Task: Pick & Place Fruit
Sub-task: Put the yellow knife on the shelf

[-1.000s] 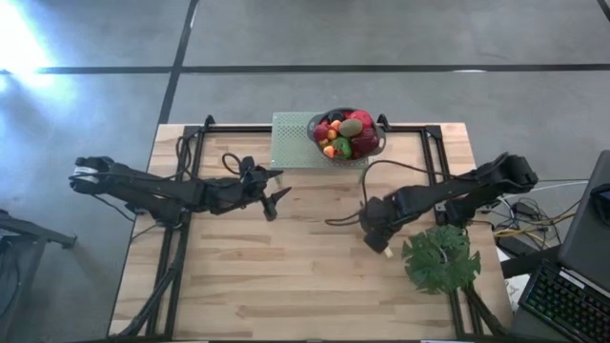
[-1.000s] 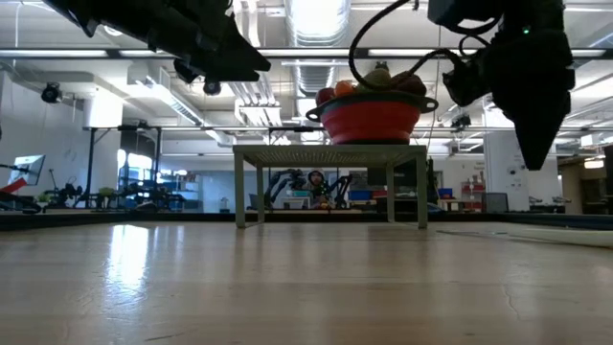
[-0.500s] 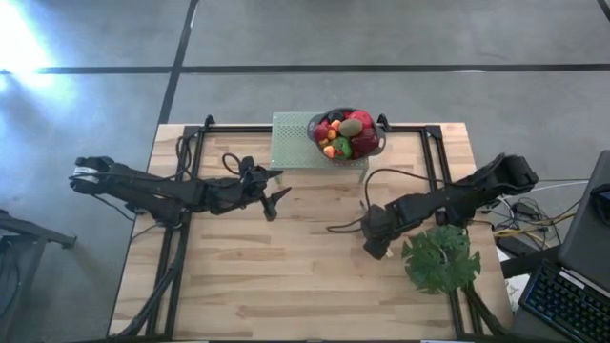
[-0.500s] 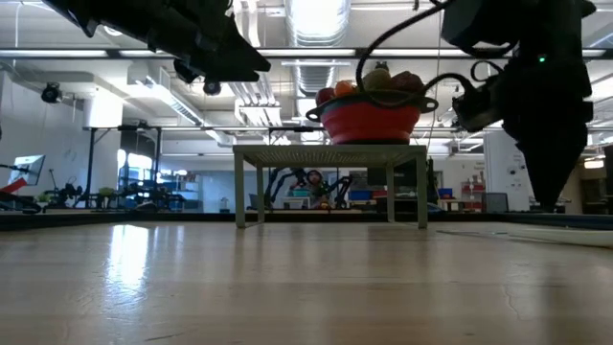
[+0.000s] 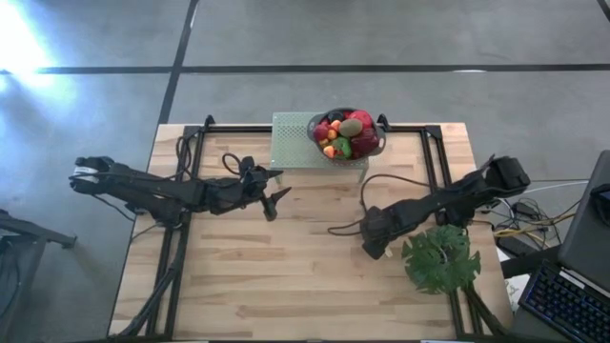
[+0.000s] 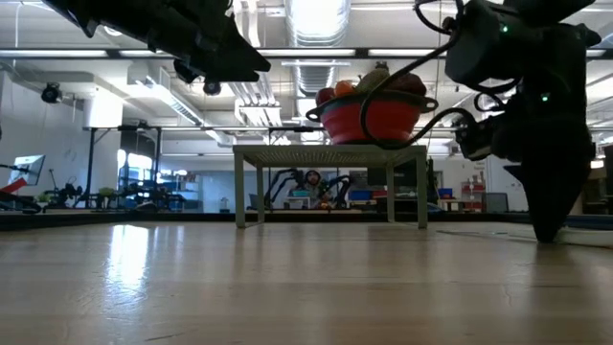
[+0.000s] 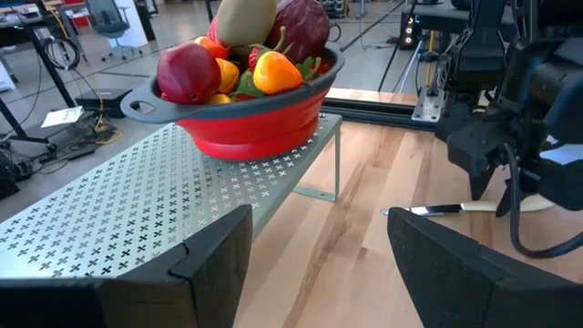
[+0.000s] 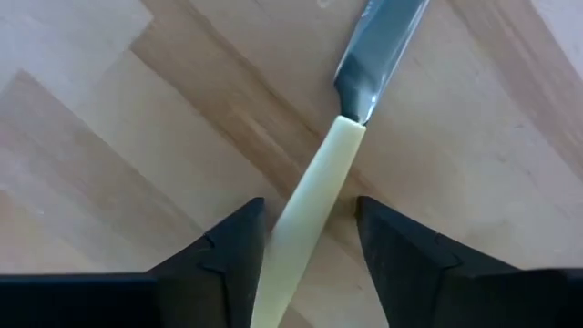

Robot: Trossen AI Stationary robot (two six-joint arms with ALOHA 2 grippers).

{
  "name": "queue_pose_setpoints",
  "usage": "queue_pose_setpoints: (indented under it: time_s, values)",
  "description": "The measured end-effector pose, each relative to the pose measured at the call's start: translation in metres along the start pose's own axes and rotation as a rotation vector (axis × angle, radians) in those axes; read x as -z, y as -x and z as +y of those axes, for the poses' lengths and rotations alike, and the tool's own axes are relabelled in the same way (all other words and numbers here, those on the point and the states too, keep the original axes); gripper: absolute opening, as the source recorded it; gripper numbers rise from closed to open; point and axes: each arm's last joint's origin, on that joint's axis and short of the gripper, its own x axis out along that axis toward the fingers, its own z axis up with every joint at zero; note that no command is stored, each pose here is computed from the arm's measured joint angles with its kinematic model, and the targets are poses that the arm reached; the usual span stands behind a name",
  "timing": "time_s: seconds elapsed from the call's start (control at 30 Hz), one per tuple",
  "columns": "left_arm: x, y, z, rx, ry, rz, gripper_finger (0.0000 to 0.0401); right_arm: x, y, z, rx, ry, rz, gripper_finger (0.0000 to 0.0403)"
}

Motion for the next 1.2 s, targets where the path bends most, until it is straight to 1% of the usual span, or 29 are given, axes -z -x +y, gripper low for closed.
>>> queue_pose_setpoints:
  time_s: [0.13,0.23,0.33,0.5,0.6,0.8,0.93,1.1,1.2]
  values:
    - [0.0,0.0,0.0,0.0,0.0,0.0,0.0261,-0.001,-0.006,0.002,0.028,0.008,0.014,0.0157]
    - [0.0,0.0,0.0,0.0,0.0,0.0,0.0261,-0.002,-0.008,0.003,0.033,0.02,0.019,0.0138]
    - [0.0,0.0,0.0,0.0,0.0,0.0,0.0261,-0.002,-0.005,0.004,0.02,0.024,0.013,0.0114]
    - [0.0,0.0,0.0,0.0,0.0,0.0,0.0261,-0.002,0.0,0.004,-0.005,0.04,0.003,0.0063]
    - [0.0,0.0,0.0,0.0,0.0,0.0,0.0261,-0.002,0.0,0.004,-0.024,0.06,0.022,0.004]
    - [0.0,0.0,0.0,0.0,-0.001,0.001,0.0261,0.0,0.004,0.005,-0.063,0.087,0.049,0.004]
    - [0.0,0.0,0.0,0.001,0.0,0.001,0.0261,-0.001,0.016,0.006,-0.134,0.094,0.008,0.004]
    - [0.001,0.0,0.0,0.006,0.026,0.004,0.0261,-0.004,0.043,0.006,-0.256,0.109,-0.143,0.004]
    - [0.002,-0.001,-0.002,0.05,0.025,0.013,0.0261,-0.004,0.061,0.004,-0.319,0.119,-0.253,0.004]
